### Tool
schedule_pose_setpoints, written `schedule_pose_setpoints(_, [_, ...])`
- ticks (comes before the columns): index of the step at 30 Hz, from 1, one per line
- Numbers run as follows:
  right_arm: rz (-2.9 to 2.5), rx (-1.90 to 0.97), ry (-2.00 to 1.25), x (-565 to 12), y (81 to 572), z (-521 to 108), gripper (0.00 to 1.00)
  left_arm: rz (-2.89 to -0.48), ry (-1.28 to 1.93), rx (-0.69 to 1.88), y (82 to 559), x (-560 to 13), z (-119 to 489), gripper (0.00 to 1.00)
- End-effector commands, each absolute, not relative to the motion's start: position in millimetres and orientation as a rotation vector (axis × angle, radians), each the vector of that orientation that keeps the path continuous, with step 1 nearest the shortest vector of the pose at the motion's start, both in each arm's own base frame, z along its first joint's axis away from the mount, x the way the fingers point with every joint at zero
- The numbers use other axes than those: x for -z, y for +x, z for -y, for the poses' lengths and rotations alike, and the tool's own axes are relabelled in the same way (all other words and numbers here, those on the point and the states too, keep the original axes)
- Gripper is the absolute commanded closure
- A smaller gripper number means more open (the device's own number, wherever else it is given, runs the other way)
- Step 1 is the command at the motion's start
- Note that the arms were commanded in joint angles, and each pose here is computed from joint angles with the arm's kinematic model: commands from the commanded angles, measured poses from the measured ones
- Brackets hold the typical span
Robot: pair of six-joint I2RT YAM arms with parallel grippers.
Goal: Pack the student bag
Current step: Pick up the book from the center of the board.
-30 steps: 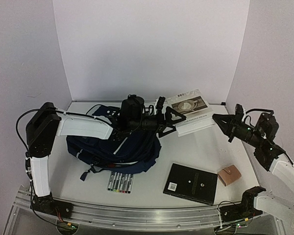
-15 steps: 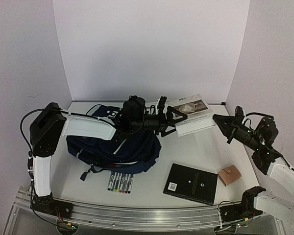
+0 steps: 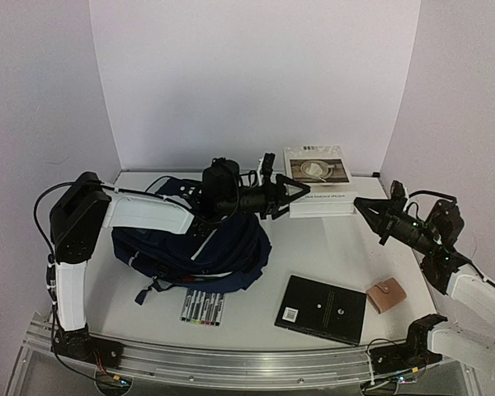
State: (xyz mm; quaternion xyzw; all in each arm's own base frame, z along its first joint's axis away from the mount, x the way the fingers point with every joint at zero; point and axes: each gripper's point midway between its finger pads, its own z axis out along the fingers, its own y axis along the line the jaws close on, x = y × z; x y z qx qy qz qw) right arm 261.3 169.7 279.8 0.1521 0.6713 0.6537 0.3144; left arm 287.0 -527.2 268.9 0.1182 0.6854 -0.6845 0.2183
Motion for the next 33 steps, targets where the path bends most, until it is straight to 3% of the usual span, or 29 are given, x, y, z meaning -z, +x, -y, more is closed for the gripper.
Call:
schedule_pose_setpoints(1, [-1.756,-1.732,0.271,-289.8,255.3,-176.9,0.97,-1.668,0.414,1.948,270.0,-339.0,514.3,0.39])
schedule_pose_setpoints(7, [-1.789,-1.651,0.252,-276.0,264.9,-176.4,0.85,-1.672,0.403,1.937,268.7,-337.4,505.9,0.5])
schedule_pose_setpoints(10, [-1.816,-1.536,0.193,-272.5,272.9,-174.9,0.66,-1.674,0.412,1.938,265.9,-336.8,502.7,0.56])
schedule_pose_setpoints(14, [-1.862,-1.394,0.097,-271.5,283.1,-174.6,0.32,-1.692,0.436,1.937,261.5,-333.2,499.5,0.63])
schedule_pose_setpoints(20, [-1.891,-1.335,-0.036,-270.5,299.2,-183.9,0.05,-1.691,0.515,1.937,250.2,-332.5,496.6,0.68])
schedule_pose_setpoints(26, [-1.938,-1.397,-0.137,-263.9,306.1,-199.1,0.02,-1.69,0.62,1.947,235.6,-330.1,494.4,0.68])
schedule_pose_setpoints(33, [-1.819,-1.511,-0.298,-305.5,285.4,-210.6,0.23,-1.786,0.673,1.906,234.1,-313.4,499.3,0.68])
